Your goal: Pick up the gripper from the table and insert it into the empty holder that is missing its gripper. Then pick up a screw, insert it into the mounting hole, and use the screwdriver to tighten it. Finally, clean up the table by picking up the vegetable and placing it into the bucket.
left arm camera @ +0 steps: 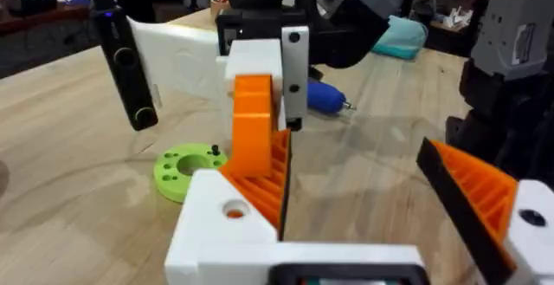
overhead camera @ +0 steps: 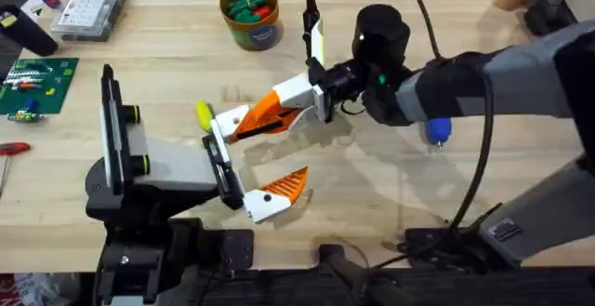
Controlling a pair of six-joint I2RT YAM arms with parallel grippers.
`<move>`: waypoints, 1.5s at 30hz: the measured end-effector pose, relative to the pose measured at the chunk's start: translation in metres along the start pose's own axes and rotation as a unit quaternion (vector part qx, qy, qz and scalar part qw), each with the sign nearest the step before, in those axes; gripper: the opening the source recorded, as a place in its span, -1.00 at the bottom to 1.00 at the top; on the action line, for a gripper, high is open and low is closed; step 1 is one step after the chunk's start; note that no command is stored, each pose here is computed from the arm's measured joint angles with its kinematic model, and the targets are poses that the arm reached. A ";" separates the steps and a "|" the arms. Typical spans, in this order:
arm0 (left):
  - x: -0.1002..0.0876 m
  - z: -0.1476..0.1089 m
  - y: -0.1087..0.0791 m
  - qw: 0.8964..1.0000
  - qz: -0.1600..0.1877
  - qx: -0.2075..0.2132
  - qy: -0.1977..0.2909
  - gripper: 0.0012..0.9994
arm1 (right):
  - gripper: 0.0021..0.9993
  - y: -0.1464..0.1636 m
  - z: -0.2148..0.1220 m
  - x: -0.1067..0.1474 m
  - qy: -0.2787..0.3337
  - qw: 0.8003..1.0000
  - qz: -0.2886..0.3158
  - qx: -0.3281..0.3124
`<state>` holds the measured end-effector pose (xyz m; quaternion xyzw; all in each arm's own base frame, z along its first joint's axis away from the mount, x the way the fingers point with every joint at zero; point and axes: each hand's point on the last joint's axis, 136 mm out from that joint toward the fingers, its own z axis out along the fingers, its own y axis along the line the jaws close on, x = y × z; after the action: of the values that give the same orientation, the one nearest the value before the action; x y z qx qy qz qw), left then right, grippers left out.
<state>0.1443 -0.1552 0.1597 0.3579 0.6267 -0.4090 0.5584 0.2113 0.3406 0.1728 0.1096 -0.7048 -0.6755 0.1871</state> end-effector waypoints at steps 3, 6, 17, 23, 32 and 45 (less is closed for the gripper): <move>0.000 0.000 -0.001 1.000 0.000 0.002 0.000 0.97 | -0.97 0.000 0.000 0.000 0.001 1.000 -0.001 0.000; -0.001 0.000 0.000 1.000 0.004 0.001 -0.001 0.97 | -0.97 0.002 0.000 -0.001 0.001 1.000 -0.005 0.000; -0.003 0.000 0.000 1.000 0.010 -0.002 -0.003 0.97 | -0.97 0.006 0.000 -0.001 0.005 1.000 0.006 -0.002; -0.002 0.000 0.001 1.000 0.005 -0.005 -0.001 0.97 | -0.97 0.003 0.001 -0.003 0.005 1.000 -0.001 -0.001; -0.002 0.000 0.001 1.000 0.005 -0.005 -0.001 0.97 | -0.97 0.003 0.001 -0.003 0.006 1.000 -0.023 -0.001; -0.001 0.000 0.002 1.000 0.003 -0.008 0.000 0.97 | -0.97 0.000 0.001 -0.007 0.014 0.999 -0.051 -0.001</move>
<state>0.1463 -0.1540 0.1605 0.3555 0.6291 -0.4021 0.5622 0.2172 0.3443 0.1719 0.1545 -0.6948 -0.6836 0.1618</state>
